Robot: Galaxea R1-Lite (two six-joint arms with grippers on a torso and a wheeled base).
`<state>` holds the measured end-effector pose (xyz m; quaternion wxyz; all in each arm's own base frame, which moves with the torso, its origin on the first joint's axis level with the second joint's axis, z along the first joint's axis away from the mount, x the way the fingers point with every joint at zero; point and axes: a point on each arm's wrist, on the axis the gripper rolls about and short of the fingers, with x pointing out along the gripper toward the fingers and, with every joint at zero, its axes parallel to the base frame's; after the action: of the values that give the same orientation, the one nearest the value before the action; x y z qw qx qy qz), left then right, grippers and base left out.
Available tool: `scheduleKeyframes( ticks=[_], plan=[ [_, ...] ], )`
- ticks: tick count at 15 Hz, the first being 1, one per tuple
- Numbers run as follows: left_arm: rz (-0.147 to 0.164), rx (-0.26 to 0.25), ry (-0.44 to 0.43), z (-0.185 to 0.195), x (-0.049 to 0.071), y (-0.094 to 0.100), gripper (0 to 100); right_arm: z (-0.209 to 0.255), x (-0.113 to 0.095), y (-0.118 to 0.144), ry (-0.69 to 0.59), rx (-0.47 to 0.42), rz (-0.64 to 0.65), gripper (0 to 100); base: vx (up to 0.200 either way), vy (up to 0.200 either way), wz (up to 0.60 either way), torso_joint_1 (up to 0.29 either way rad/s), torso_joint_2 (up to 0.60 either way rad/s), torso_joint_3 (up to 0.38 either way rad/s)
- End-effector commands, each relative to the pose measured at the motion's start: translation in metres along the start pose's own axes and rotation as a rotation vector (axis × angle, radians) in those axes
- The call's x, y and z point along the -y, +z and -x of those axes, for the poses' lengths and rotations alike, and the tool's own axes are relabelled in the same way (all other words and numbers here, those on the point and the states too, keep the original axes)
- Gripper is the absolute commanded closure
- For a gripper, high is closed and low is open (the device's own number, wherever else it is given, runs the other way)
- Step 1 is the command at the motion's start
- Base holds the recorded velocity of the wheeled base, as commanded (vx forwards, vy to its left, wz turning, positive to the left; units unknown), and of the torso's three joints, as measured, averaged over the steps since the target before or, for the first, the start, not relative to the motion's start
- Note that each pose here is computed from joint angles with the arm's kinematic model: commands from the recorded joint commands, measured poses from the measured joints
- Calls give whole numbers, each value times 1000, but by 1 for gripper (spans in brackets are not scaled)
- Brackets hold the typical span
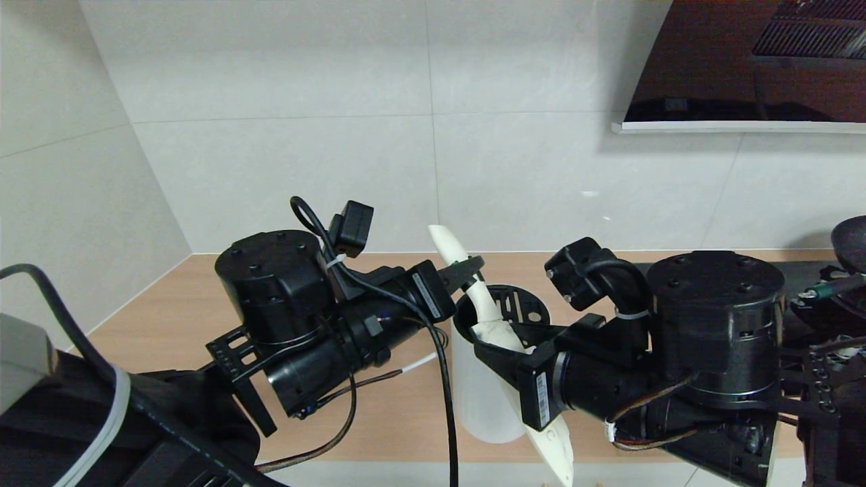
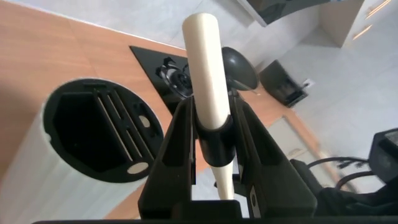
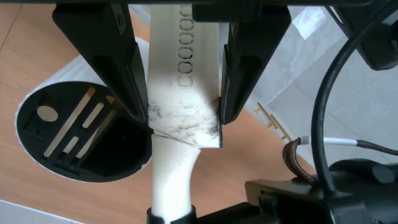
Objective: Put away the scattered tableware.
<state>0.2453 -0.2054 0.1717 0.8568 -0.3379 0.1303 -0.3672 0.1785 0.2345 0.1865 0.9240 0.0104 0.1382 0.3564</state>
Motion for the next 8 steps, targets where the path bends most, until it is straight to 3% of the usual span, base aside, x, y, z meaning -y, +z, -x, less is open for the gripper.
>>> scheduleKeyframes(
  ticks=[1,6,8],
  plan=[
    [-3,4,1,0,1,0,100,0,0,0,0,0,0,0,0,0,0,0,0,0],
    [-9,35,-15,5,8,8,100,3,0,2,2,9,-3,0,0,0,0,0,0,0],
    [-49,86,-10,9,18,19,100,10,1,9,2,39,-6,0,0,0,0,0,0,0]
  ],
)
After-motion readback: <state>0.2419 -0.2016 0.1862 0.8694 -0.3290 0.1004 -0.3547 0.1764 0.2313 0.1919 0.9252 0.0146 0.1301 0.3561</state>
